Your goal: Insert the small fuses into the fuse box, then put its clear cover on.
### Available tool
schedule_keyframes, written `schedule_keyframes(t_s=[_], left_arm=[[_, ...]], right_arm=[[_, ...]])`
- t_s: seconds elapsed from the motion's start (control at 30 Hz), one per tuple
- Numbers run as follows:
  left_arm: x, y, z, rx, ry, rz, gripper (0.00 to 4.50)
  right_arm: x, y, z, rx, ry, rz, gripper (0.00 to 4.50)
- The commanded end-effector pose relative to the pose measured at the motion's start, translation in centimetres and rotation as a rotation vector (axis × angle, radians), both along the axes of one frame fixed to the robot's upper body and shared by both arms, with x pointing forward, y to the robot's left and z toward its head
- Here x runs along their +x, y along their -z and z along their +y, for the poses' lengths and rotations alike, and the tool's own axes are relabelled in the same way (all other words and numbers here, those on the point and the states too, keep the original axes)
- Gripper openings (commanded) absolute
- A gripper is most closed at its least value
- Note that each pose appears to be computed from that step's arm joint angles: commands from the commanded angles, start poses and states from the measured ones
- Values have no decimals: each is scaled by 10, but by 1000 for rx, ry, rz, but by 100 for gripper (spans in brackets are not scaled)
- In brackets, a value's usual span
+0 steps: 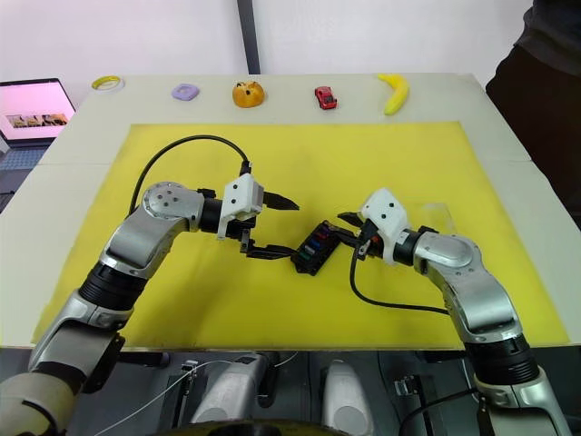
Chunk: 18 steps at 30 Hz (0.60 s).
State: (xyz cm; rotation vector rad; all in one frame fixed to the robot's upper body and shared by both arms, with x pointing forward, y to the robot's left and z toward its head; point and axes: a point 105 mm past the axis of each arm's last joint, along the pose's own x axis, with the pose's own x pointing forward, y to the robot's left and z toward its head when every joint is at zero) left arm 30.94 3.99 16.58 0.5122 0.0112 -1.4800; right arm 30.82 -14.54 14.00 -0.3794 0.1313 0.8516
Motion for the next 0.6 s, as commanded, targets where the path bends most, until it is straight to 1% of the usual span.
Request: schedule_keyframes(t_s=[0.03,0.4,0.5,0.53,0.57,0.6], left_arm=[[-2,-15,-2,-19,12,-54,450],[-2,-15,-1,-20,8,-54,450],[-2,-15,-1,-21,8,-54,450],[-2,-15,-1,-21,8,-54,450],[-2,-15,-1,-21,7,-54,450],[-2,-15,-1,-20,6,-55,450]], right_arm=[[1,-5,2,-6,-12,-22,155],[0,-1,6,-16,-28,-10,155],[0,-3,8,-9,-40,-12,72],[-1,-3,8,-6,-45,-12,20],[-1,-4,9,-5,-48,-15,4],[-1,-5,9,-3,-50,-18,4]])
